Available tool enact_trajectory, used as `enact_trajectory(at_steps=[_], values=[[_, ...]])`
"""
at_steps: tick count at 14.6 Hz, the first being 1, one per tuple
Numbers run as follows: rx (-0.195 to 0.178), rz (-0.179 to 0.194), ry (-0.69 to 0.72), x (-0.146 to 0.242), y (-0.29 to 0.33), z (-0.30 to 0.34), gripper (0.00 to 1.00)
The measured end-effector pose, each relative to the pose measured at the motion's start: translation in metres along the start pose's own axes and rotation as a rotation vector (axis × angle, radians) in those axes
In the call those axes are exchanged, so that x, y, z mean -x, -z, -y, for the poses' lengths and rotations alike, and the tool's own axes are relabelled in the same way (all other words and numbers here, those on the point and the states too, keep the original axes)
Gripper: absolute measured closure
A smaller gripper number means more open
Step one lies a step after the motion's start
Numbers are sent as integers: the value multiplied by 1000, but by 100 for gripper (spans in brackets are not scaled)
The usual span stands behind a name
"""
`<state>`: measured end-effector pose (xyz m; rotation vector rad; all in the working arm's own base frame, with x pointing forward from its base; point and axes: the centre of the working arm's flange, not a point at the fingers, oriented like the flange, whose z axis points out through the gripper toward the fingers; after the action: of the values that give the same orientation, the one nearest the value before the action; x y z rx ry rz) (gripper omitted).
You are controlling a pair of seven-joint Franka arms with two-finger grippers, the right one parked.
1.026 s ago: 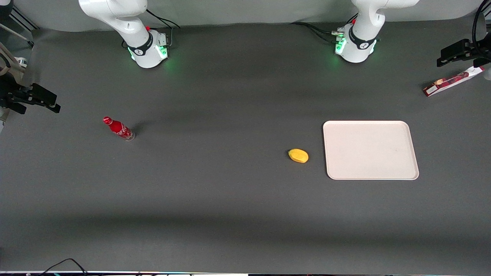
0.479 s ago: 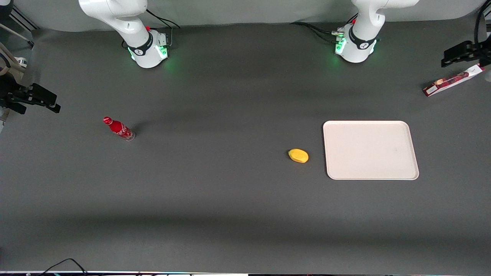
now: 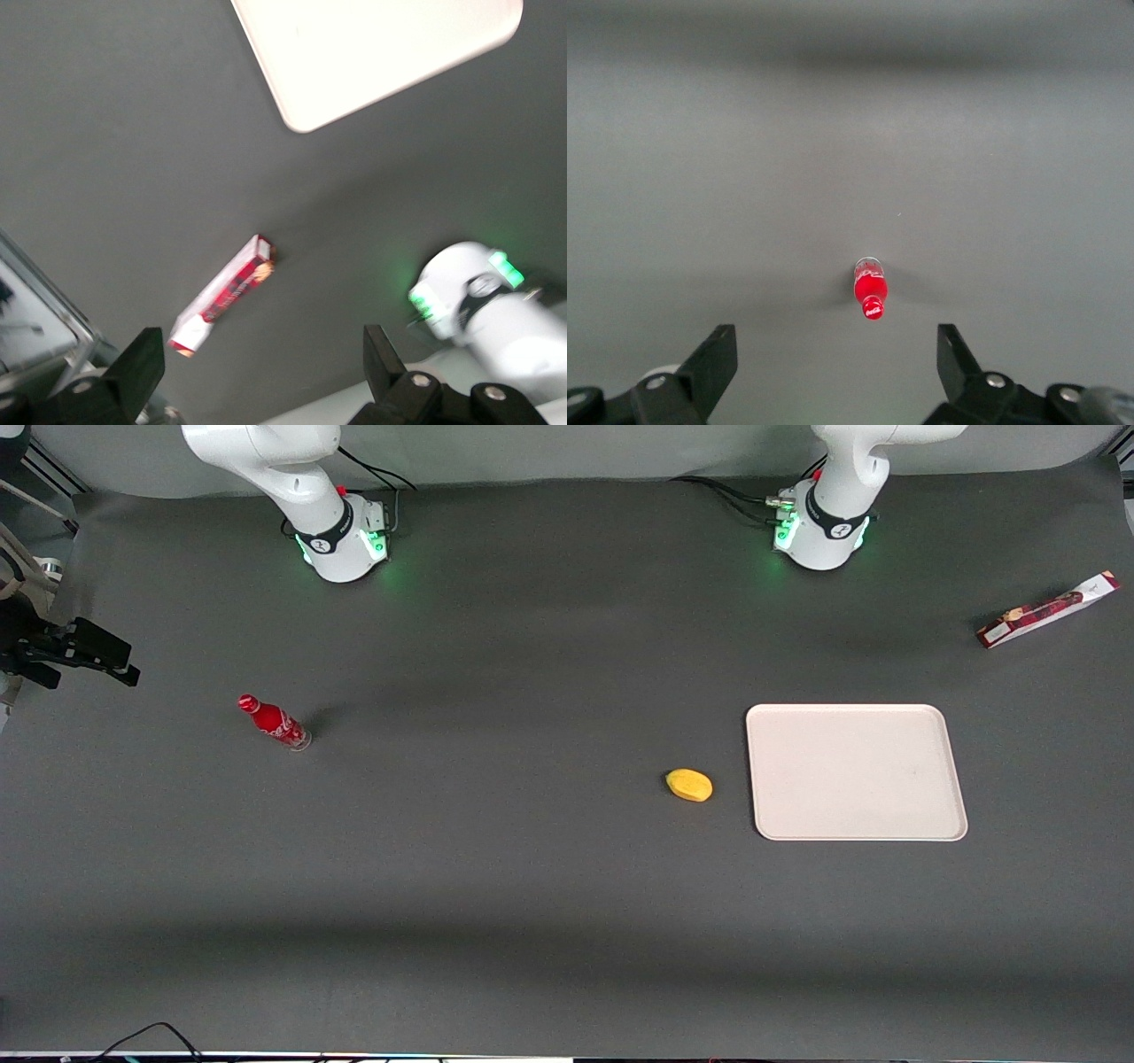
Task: Place red cookie box on tray
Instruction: 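Lower the left gripper onto the red tartan box and grasp it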
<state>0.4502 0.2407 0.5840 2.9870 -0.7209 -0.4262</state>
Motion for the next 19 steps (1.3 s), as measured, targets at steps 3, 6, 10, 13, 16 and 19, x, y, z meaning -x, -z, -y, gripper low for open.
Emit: enact_trajectory(at_steps=[3,6,10,13,16,19], values=[[49,-13,-193,49,-77,58,0],[74,-10,-385,81,-164,92,0],[67,14,-508,117,-276,107,0],[37,1,-541,141,-322,99,0],[-16,-11,-567,154,-345,94,0],[-41,-18,-575,162,-363,89,0]])
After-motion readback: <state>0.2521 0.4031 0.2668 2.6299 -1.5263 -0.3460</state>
